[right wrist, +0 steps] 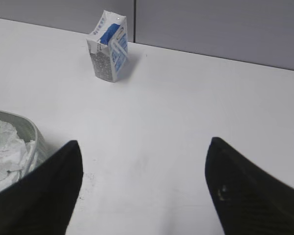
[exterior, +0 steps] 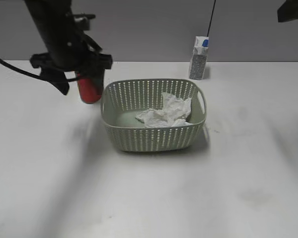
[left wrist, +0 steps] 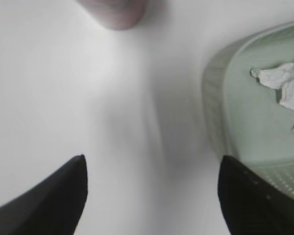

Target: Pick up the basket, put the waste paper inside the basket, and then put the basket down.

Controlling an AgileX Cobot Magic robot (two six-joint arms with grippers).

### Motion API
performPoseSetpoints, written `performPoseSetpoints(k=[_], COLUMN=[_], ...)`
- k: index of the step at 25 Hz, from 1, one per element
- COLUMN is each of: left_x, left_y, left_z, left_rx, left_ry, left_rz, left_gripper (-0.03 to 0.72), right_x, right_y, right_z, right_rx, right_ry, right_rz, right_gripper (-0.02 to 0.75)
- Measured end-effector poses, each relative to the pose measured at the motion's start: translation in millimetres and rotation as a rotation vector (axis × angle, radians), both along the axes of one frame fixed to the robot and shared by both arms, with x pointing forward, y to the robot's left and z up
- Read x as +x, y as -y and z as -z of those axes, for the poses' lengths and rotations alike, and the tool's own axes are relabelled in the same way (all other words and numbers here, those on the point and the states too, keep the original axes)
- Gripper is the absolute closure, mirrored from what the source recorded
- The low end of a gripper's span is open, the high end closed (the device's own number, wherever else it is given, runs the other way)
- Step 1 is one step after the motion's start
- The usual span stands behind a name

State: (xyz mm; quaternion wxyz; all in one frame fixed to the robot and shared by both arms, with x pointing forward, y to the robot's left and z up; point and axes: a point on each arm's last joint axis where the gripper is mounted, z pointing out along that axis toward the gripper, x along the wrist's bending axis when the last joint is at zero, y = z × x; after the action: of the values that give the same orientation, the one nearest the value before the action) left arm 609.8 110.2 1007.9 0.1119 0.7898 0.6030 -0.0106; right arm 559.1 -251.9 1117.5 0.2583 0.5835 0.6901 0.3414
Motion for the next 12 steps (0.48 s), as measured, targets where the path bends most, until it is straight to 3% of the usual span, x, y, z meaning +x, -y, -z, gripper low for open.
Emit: performPoseSetpoints(k=[4, 12], left_x=[0, -17], left_y=[-42, -110], left_z=[-33, -94], left_rx=[0.011, -0.002], left_ry=[0.026, 0.178], left_rz=[0.020, -0.050], left_gripper=[0.070, 0.098], right_x=[5, -1], right_y=[9, 12], right_z=[-5, 6], right_rx=[0.004, -0.007], right_ry=[-0.028, -0.333], right_rz=[0.023, -0.013], right_gripper=[0.155, 0.162])
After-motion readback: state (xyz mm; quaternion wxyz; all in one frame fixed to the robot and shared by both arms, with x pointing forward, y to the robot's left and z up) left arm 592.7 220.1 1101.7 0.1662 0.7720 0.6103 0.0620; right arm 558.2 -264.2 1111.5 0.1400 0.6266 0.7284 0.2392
